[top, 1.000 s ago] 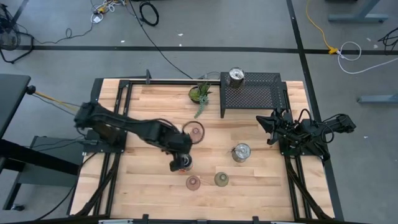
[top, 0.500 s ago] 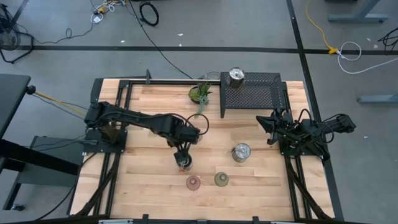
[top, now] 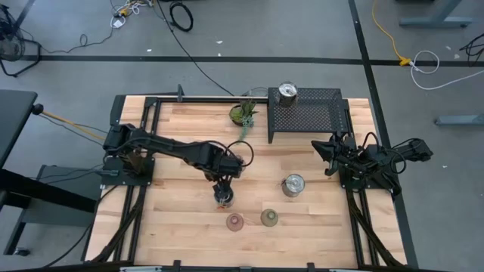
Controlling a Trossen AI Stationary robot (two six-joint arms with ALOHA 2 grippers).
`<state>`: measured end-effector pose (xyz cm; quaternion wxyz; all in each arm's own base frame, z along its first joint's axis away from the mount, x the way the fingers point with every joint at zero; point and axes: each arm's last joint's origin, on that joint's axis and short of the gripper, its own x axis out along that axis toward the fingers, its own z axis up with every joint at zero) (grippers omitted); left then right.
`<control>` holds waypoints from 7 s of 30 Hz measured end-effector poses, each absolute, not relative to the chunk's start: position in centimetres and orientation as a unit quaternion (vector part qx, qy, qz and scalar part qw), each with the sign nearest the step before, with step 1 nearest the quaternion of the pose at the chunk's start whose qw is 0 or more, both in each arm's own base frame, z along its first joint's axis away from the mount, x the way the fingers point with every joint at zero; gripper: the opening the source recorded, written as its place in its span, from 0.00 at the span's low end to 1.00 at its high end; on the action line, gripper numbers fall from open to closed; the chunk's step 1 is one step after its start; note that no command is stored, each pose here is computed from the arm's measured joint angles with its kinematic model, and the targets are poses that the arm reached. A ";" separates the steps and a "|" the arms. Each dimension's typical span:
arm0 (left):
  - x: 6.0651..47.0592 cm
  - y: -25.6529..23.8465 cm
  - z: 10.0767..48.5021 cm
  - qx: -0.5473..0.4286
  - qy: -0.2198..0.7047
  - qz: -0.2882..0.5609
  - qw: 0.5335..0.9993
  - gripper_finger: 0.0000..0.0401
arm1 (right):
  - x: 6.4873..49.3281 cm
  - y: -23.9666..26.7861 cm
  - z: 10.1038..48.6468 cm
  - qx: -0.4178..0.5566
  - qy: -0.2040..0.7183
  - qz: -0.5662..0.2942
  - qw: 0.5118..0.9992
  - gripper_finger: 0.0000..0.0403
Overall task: Pick & Place candle stick holders
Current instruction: Align the left silver scented candle with the silver scented candle on the shelf
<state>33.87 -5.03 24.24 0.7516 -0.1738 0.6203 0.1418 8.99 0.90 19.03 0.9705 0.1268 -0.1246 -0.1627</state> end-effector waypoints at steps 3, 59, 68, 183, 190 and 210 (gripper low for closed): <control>33.8 -5.1 23.6 -0.191 0.622 0.137 0.747 0.64 | 9.0 0.9 19.0 0.127 -0.125 -0.163 0.971 0.04; 35.1 -3.2 28.4 -0.115 0.659 0.109 0.735 0.00 | 9.0 0.9 19.0 0.127 -0.125 -0.163 0.971 0.04; 35.2 -1.1 36.4 -0.080 0.578 0.092 0.807 0.00 | 9.0 0.9 19.1 0.129 -0.129 -0.162 0.970 0.04; 38.9 0.6 36.9 -0.210 0.514 -0.006 0.831 0.00 | 23.1 5.4 23.0 -0.011 0.063 -0.059 0.996 0.98; 38.3 0.7 36.6 -0.190 0.541 0.007 0.819 0.00 | 26.0 5.8 23.5 0.012 0.073 -0.016 0.997 0.98; 38.2 0.9 36.5 -0.153 0.547 0.010 0.823 0.00 | 31.6 6.1 22.9 0.012 0.094 -0.016 0.995 0.98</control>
